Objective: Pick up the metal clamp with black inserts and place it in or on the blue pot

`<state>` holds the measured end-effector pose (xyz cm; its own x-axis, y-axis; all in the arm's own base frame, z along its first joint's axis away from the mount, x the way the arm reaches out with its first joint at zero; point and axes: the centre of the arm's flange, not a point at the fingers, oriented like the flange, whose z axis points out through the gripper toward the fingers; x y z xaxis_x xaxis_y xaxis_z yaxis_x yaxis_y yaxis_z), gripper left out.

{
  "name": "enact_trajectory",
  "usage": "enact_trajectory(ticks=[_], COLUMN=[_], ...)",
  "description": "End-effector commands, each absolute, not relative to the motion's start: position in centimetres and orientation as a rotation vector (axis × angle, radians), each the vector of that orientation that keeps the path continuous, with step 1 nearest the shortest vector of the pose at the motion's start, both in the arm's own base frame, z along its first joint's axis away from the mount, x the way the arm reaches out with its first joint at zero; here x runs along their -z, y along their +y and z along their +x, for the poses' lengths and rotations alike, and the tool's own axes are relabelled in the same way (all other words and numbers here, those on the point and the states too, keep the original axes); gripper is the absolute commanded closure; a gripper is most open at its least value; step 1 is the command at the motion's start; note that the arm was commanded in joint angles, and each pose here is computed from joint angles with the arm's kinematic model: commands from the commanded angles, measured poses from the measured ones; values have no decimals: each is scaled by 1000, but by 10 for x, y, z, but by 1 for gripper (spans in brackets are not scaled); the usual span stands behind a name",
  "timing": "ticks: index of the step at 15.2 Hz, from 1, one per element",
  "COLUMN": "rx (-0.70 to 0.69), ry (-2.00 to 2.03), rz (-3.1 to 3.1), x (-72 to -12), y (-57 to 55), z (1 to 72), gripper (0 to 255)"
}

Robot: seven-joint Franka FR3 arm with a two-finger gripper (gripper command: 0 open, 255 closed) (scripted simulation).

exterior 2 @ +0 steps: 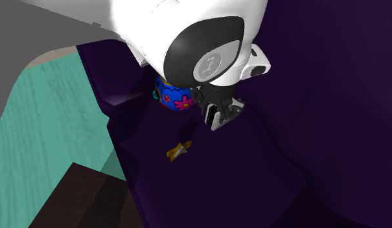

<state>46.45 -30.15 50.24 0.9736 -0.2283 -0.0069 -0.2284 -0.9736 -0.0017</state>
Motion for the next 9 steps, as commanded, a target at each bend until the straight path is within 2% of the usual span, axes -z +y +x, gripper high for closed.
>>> enact_trajectory(ticks=[1,9], rx=[-10,-10], ry=[361,361], rz=[-3118,-3118], x=[-513,-555], y=[-301,-301], z=[464,464], gripper=[255,255])
